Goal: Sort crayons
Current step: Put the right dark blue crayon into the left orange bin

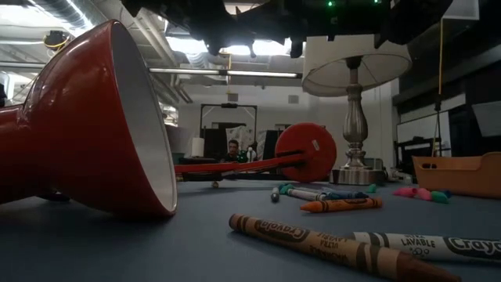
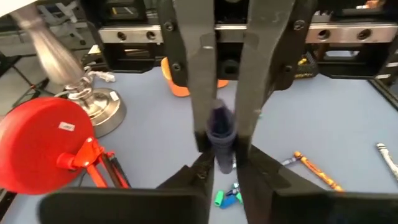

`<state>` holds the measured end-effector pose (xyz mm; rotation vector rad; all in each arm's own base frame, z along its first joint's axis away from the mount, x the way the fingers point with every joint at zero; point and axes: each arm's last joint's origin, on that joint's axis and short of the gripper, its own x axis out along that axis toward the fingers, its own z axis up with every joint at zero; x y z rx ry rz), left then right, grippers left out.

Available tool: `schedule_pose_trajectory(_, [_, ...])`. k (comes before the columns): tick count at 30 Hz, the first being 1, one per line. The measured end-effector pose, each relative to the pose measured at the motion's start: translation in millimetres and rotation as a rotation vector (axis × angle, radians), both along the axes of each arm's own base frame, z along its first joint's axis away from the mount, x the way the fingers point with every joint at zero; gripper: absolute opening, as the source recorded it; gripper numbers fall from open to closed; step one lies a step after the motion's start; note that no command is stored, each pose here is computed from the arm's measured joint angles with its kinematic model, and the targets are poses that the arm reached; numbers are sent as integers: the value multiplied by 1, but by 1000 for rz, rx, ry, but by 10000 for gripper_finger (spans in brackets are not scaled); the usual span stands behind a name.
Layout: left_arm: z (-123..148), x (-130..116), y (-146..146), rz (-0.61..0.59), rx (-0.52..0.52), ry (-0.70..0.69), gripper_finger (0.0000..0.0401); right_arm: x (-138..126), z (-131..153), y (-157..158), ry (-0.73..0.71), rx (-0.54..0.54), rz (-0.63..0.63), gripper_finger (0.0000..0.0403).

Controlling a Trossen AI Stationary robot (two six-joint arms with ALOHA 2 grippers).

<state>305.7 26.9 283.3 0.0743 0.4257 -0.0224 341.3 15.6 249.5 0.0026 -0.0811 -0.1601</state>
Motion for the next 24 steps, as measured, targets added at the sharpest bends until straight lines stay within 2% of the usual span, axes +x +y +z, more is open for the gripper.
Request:
schedule_pose_trajectory(5, [0,0,1,17,5,1,9,0,0,0,5,0,3,27])
schedule_pose_trajectory(9, [0,0,1,23,8,3,11,0,-1,1,7,0,16,45])
schedule_pose_trajectory(14, [-6,-3,0,27,-2,65,16,0,-1,1,8,2,18,96])
schedule_pose_trajectory(19, [-24,-16,-1,60,-99,297,9,0,-6,1,67,-1,19,129])
schedule_pose_trajectory(24, [-42,-37,-9,52,-270,597,10,-1,-23,1,247,-5,28,135])
